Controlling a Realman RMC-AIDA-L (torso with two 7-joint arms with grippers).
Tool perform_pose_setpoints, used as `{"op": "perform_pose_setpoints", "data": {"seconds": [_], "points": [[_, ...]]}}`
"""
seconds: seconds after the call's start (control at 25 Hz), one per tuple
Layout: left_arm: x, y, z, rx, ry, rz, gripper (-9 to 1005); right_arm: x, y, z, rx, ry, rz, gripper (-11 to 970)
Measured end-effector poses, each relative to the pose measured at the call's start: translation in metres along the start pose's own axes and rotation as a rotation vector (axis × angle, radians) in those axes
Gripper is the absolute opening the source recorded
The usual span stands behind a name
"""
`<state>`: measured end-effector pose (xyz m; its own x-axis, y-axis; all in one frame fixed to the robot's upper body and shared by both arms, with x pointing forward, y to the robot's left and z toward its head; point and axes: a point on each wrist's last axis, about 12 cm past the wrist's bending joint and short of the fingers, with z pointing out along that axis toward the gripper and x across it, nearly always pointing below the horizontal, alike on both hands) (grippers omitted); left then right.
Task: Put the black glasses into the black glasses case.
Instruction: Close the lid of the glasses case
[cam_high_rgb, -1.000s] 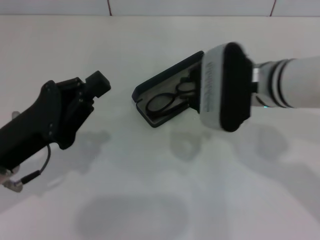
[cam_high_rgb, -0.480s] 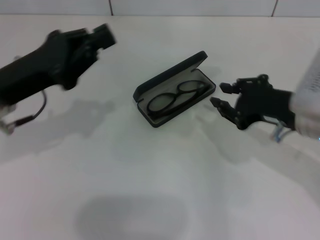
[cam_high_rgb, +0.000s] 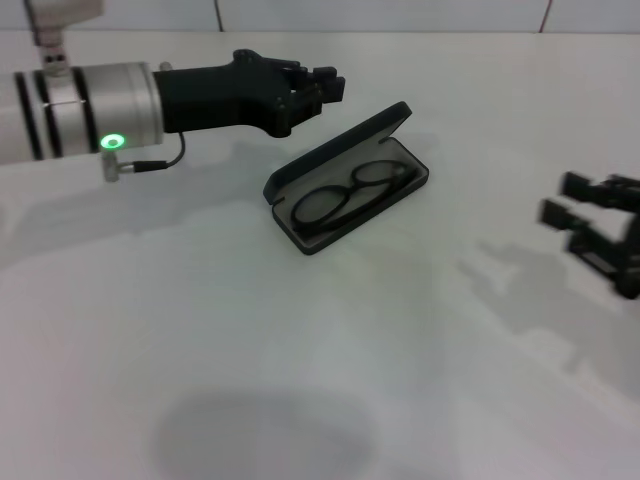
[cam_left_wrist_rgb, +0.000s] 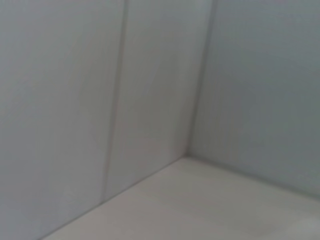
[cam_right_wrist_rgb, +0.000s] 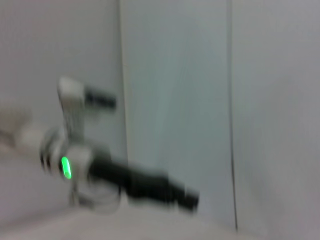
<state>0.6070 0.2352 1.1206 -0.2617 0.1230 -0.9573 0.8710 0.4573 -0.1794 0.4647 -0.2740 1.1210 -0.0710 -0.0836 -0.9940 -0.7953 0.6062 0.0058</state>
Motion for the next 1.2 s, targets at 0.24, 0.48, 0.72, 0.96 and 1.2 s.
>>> {"op": "perform_pose_setpoints", "data": {"seconds": [0.24,0.48,0.72,0.96,1.2], "points": [[0.003,0.005,0.027,-0.080,0.126,0.001,139,0.013,-0.015,-0.026,-0.029,-0.135,0.122,316],[0.006,0.004,0.038,-0.092,0.194,-0.016,139,0.017,-0.019,-0.019,-0.034,-0.131,0.129,315],[0.009,0.004,0.038,-0.103,0.201,-0.031,140,0.020,-0.023,-0.013,-0.044,-0.129,0.141,315],[0.013,0.005,0.039,-0.119,0.216,-0.033,140,0.021,-0.024,-0.011,-0.047,-0.128,0.146,316],[0.018,0.002,0.044,-0.112,0.251,-0.034,140,0.020,-0.025,-0.010,-0.050,-0.130,0.145,316]]}}
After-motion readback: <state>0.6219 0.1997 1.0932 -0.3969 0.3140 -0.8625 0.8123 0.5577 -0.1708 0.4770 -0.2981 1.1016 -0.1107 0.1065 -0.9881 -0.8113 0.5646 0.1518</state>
